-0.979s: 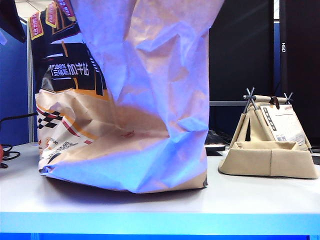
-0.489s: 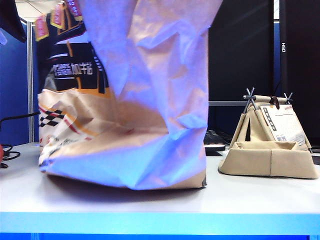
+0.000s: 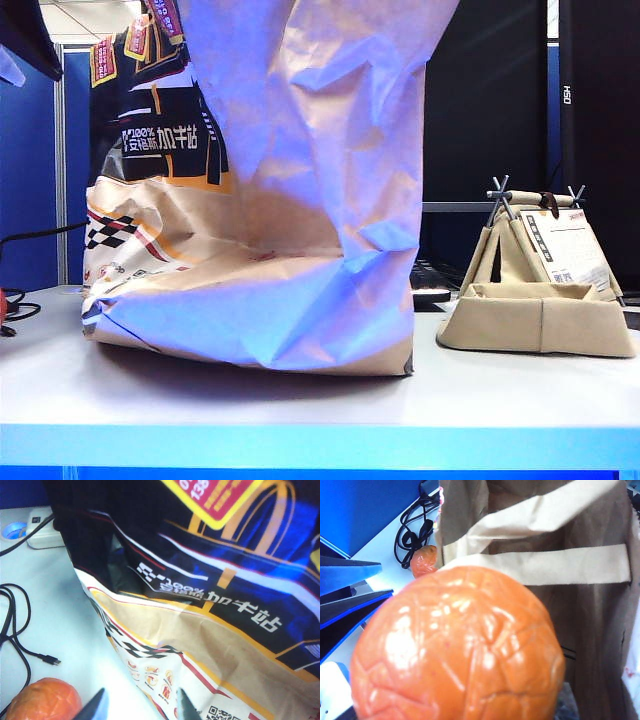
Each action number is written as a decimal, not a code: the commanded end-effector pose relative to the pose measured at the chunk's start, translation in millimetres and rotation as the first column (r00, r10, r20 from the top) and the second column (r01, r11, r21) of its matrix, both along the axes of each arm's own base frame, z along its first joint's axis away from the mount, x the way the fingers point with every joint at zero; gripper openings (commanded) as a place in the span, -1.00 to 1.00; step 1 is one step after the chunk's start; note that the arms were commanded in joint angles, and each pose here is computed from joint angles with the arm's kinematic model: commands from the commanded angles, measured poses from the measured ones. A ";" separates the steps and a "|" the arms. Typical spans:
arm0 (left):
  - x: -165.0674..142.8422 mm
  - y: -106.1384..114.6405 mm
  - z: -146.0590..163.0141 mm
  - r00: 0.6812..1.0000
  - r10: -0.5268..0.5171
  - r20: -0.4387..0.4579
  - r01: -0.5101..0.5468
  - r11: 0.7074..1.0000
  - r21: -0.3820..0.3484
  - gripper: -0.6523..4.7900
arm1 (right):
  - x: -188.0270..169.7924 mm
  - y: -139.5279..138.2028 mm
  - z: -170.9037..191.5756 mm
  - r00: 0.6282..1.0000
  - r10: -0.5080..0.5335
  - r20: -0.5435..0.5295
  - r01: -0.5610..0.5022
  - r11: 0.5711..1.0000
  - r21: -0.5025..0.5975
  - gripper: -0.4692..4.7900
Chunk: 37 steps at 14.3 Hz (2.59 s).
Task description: Open the paper bag and put two oranges into the paper bag.
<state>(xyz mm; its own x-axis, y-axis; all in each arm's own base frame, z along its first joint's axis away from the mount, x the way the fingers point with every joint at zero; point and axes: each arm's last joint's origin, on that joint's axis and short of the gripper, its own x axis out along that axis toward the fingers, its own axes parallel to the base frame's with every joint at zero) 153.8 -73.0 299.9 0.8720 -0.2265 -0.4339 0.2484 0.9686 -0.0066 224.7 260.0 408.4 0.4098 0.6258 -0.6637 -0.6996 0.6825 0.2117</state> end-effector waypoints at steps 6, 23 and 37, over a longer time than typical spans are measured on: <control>0.3 -0.8 2.5 1.000 -0.023 0.016 0.023 1.000 -0.021 -0.08 | -3.4 -6.0 23.3 0.996 -0.057 0.065 0.055 0.998 0.032 1.00; 52.9 52.2 -39.0 0.932 0.310 -0.187 -0.260 0.933 0.251 0.74 | -56.5 -39.9 103.0 0.945 -0.081 0.317 0.057 0.995 0.082 1.00; 102.1 46.5 -103.5 0.844 0.382 -0.377 -0.278 0.912 0.301 1.00 | -58.3 -42.6 97.3 0.956 -0.060 0.287 0.056 0.998 0.021 1.00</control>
